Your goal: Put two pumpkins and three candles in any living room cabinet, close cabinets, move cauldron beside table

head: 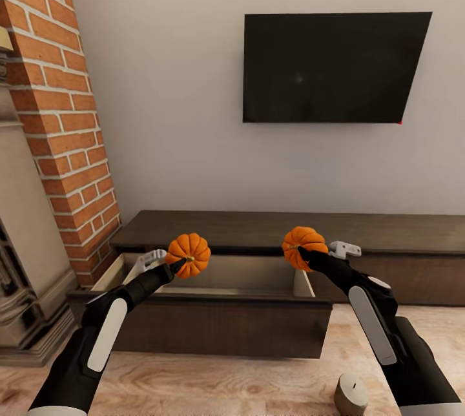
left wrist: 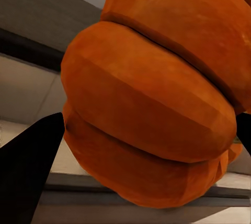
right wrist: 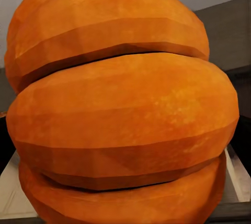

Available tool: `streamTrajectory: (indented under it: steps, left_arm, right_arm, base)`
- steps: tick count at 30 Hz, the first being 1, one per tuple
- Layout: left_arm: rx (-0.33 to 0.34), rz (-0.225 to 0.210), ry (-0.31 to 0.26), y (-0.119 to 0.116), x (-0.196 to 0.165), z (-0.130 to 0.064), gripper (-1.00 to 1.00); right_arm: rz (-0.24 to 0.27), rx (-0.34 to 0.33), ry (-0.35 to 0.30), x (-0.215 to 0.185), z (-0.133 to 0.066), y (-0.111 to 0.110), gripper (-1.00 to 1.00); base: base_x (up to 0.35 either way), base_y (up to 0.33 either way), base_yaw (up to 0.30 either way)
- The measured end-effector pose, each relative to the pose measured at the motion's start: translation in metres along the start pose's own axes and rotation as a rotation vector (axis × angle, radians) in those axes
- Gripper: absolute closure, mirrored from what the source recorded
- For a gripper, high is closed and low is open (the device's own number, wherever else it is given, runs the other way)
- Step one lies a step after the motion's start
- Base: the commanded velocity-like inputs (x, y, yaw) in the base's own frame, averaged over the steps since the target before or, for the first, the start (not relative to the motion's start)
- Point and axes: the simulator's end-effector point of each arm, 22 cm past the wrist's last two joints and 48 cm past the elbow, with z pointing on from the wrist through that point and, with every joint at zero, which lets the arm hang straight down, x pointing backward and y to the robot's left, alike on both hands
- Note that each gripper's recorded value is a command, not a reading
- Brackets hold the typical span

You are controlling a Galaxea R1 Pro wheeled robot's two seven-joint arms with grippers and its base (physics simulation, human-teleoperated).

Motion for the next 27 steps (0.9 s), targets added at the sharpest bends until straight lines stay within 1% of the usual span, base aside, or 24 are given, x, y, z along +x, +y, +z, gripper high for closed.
streamTrajectory:
  steps: [6, 27]
  left_arm:
    - [-0.001, 0.007, -0.001, -0.0019, -0.0001, 0.0008, 1.00]
    - [0.000, 0.007, -0.001, -0.0027, 0.0002, 0.0011, 1.00]
  right_arm:
    - [-0.004, -0.002, -0.013, -0.0049, -0.0017, 0.0025, 1.00]
    - [-0.009, -0.002, -0.018, -0.0070, -0.0025, 0.0041, 1.00]
  base:
    - [0.000, 0.000, 0.000]
    - [0.000, 0.000, 0.000]
